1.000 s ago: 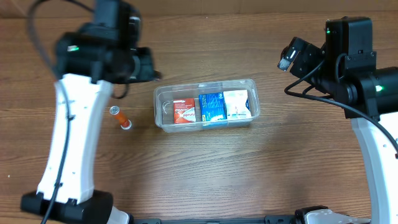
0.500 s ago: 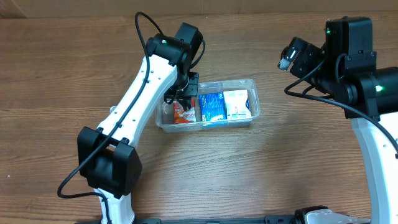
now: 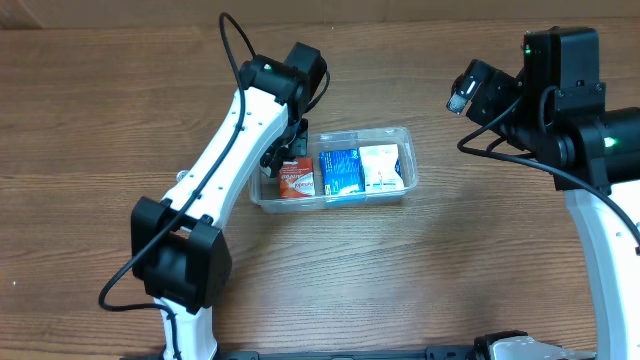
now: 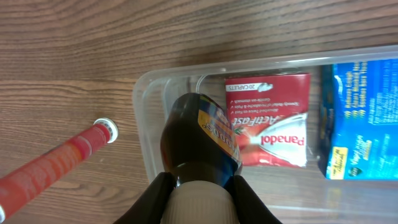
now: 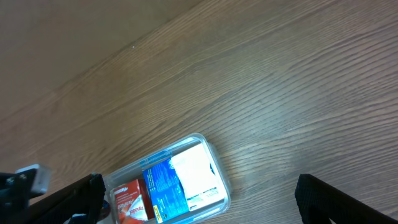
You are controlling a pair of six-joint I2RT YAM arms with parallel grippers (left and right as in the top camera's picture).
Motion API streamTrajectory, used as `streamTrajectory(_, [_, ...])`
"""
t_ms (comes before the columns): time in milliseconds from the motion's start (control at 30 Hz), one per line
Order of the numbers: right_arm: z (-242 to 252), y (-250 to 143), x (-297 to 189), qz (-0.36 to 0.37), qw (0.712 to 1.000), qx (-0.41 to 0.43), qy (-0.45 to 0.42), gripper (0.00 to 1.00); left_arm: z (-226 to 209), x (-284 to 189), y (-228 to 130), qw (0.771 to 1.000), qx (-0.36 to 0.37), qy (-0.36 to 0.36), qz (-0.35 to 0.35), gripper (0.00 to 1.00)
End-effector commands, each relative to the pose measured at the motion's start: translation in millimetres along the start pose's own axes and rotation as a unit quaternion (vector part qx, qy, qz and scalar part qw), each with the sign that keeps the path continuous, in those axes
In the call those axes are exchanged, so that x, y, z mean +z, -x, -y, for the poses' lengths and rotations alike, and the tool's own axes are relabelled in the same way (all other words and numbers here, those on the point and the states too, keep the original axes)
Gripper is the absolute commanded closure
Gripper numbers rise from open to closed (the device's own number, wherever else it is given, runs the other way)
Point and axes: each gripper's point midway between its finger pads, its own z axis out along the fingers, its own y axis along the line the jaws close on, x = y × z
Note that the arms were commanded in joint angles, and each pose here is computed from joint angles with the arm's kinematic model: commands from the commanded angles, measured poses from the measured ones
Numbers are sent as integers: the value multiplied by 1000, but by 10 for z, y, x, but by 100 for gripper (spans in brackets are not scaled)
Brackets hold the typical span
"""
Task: Pack container
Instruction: 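Place the dark bottle into the container's left end, release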
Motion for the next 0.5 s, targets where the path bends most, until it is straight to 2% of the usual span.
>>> streamTrajectory(0, [1, 39, -38, 9, 1000, 3, 0, 0, -34, 217, 29, 999, -5, 30, -13, 83])
streamTrajectory(167, [1, 39, -38, 9, 1000, 3, 0, 0, 20, 444, 22, 999, 1, 40, -35, 85])
streamTrajectory(300, [1, 39, -38, 9, 1000, 3, 0, 0, 83, 489, 92, 999, -2, 29, -24, 90])
streamTrajectory(467, [1, 39, -38, 9, 1000, 3, 0, 0, 125, 493, 121, 1000, -9, 18, -19, 86])
